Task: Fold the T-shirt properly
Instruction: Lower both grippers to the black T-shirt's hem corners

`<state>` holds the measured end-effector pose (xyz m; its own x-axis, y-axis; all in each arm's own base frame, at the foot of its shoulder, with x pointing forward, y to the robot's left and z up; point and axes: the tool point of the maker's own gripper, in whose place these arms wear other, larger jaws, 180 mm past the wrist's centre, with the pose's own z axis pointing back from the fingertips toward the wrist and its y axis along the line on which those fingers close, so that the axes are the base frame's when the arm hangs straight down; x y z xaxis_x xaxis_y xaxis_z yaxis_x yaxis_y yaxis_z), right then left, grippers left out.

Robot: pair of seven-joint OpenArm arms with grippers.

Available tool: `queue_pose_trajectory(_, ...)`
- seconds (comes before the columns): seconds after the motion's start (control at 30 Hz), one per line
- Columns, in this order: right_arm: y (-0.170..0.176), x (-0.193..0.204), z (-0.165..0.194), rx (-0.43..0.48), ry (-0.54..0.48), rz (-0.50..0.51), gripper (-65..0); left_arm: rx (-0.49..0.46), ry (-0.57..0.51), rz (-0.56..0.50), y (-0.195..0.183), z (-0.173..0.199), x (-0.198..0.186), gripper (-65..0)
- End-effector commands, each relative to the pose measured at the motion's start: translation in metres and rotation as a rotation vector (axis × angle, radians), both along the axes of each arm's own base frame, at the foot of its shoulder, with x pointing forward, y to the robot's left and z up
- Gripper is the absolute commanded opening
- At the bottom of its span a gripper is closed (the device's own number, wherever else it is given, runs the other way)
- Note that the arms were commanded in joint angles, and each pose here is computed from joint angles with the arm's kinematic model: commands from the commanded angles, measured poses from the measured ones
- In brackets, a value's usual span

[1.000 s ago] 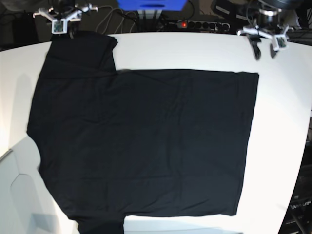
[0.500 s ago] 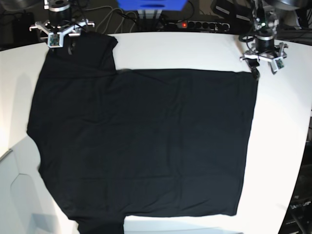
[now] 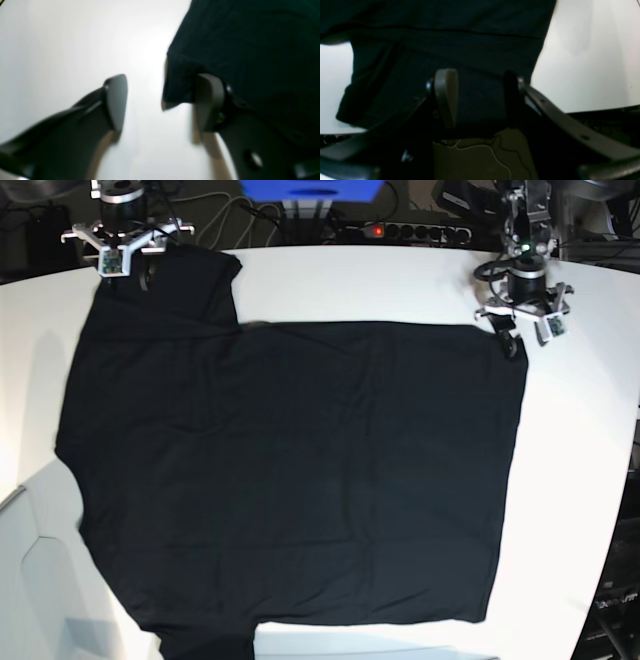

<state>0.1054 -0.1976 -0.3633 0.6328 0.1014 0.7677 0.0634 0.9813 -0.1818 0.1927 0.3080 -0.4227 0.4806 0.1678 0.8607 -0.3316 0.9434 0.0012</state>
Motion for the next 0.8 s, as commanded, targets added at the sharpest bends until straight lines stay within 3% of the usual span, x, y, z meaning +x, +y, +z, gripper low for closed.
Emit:
queue_pose_trajectory(0.0,0.000,0.001,0.007,-0.008,-0.024,0.011,-34.8,0.008,0.003,-0.004,0.003,0.002,0.000,-32.3)
queue_pose_trajectory(0.23,0.000,0.001,0.007,-0.008,-0.024,0.011,-34.8,0.004,0.001,-0.002,0.002,0.003,0.000,-64.5)
queue_pose_trajectory(0.5,-0.017,0.008,0.012,-0.047,-0.047,-0.014,-34.4,0.013,-0.012,-0.011,0.001,0.013,-0.005,-64.9)
queue_pose_trajectory(0.77,-0.022,0.036,0.000,-0.021,0.036,0.023,-34.4,0.018,-0.020,-0.027,-0.003,0.020,-0.008,-64.9)
